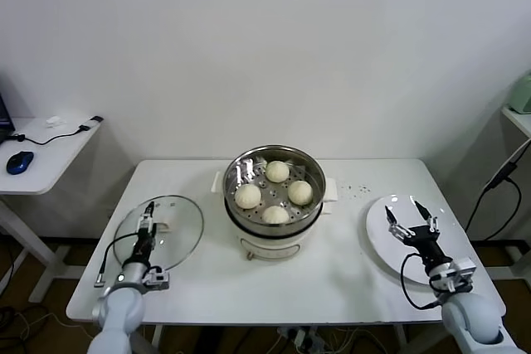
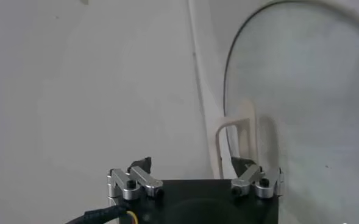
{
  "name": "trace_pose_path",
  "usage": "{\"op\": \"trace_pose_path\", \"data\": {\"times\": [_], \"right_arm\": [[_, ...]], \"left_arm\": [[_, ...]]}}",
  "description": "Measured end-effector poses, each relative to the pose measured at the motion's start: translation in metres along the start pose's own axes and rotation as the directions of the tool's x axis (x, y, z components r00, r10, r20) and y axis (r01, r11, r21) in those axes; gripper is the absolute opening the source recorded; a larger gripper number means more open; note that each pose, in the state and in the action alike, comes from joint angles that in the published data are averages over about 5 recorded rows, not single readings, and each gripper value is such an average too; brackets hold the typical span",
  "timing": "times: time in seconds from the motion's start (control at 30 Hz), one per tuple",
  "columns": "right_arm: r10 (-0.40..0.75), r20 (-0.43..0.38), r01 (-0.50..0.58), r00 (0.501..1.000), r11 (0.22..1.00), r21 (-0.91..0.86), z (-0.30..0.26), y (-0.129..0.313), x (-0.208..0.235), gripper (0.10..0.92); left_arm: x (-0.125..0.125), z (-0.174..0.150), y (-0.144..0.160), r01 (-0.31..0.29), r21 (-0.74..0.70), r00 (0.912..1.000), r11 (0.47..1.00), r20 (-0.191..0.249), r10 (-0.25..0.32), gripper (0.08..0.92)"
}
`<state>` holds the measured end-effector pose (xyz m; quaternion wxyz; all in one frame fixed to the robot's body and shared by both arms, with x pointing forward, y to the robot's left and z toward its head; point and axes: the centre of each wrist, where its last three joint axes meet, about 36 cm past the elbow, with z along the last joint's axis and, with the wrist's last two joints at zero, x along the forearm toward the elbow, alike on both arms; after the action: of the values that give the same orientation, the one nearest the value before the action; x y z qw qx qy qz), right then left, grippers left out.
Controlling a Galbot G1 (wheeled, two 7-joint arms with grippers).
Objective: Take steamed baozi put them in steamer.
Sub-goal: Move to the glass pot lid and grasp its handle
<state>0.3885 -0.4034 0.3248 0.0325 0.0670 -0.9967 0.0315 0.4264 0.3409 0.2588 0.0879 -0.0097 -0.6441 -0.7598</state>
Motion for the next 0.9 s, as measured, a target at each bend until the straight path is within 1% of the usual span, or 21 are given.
{"op": "trace_pose_path", "data": {"times": [0.2, 0.3, 0.57, 0.9], "right_arm": [[0.003, -0.009, -0.003, 1.000, 1.000, 0.013, 0.007, 0.001, 0.004, 0.823], [0.004, -0.014, -0.004, 1.000, 1.000, 0.020, 0.010, 0.000, 0.007, 0.823], [0.003, -0.023, -0.002, 1.000, 0.999, 0.038, 0.018, 0.001, 0.009, 0.823], [0.004, -0.030, -0.002, 1.000, 0.998, 0.061, 0.021, -0.003, 0.009, 0.823]], "left_arm": [[-0.018, 0.002, 0.003, -0.001, 0.012, 1.0000, 1.000, -0.009, 0.002, 0.820], [-0.022, 0.002, 0.003, -0.004, 0.023, 0.9999, 1.000, -0.010, 0.004, 0.780], [-0.027, -0.001, 0.003, -0.009, 0.069, 1.0000, 0.998, 0.001, 0.009, 0.554], [-0.026, 0.004, 0.005, -0.007, 0.106, 1.0000, 0.994, 0.000, 0.007, 0.268]]}}
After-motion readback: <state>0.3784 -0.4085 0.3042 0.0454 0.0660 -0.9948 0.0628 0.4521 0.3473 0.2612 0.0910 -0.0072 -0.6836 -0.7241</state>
